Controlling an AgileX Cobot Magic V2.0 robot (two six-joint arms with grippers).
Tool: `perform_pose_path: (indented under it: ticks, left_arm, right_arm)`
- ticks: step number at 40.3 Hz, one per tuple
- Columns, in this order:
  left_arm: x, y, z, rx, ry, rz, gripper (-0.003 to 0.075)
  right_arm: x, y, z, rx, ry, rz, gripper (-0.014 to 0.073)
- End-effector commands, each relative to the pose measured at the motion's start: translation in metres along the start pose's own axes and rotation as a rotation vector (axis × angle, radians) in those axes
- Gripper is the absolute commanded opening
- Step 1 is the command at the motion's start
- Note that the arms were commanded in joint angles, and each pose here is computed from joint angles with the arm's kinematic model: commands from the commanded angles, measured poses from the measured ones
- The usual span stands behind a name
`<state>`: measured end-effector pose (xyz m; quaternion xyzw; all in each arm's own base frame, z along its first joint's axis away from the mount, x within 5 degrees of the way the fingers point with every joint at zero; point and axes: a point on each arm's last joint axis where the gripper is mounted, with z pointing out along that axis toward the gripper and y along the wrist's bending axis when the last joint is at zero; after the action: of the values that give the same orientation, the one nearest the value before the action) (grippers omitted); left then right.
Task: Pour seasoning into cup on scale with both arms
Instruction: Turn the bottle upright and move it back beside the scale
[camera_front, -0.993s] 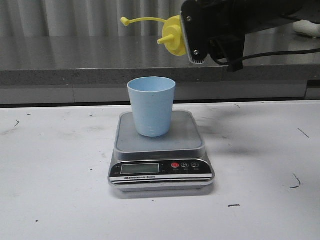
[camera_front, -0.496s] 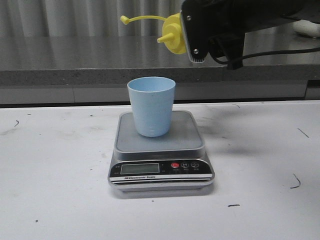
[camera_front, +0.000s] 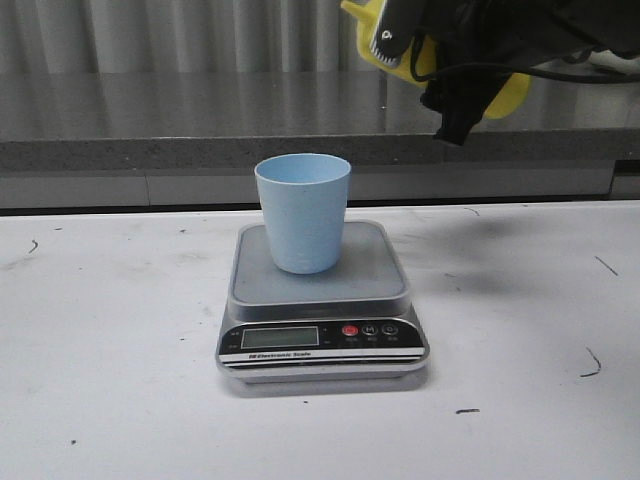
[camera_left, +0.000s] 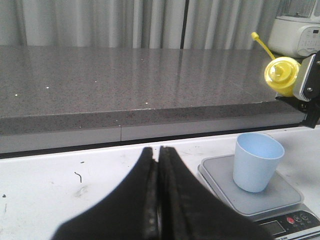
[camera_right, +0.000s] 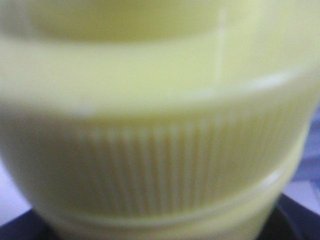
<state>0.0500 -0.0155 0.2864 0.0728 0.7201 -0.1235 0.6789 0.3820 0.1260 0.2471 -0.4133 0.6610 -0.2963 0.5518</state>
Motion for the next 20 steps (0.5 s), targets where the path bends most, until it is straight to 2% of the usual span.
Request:
perform_pose_path:
  ticks: [1,9,16,20]
  left_arm:
    - [-0.016,-0.001,-0.001,0.004,-0.098,-0.025,-0.0020]
    - [-0.016,-0.001,-0.001,0.004,-0.098,-0.025,-0.0020]
    - [-0.016,-0.001,-0.001,0.004,-0.098,-0.025,-0.0020]
    - [-0.016,-0.001,-0.001,0.004,-0.098,-0.025,-0.0020]
  right_arm:
    - [-0.007,-0.037,-0.012,0.154,0.024,0.176,0.0202]
    - [-0.003,-0.028,-0.012,0.042,0.082,0.493,0.0202]
    - [-0.010,-0.023,-0.018,-0.076,0.071,0.783,0.0202]
    - [-0.014,-0.026,-0.023,-0.112,0.058,0.910,0.0202]
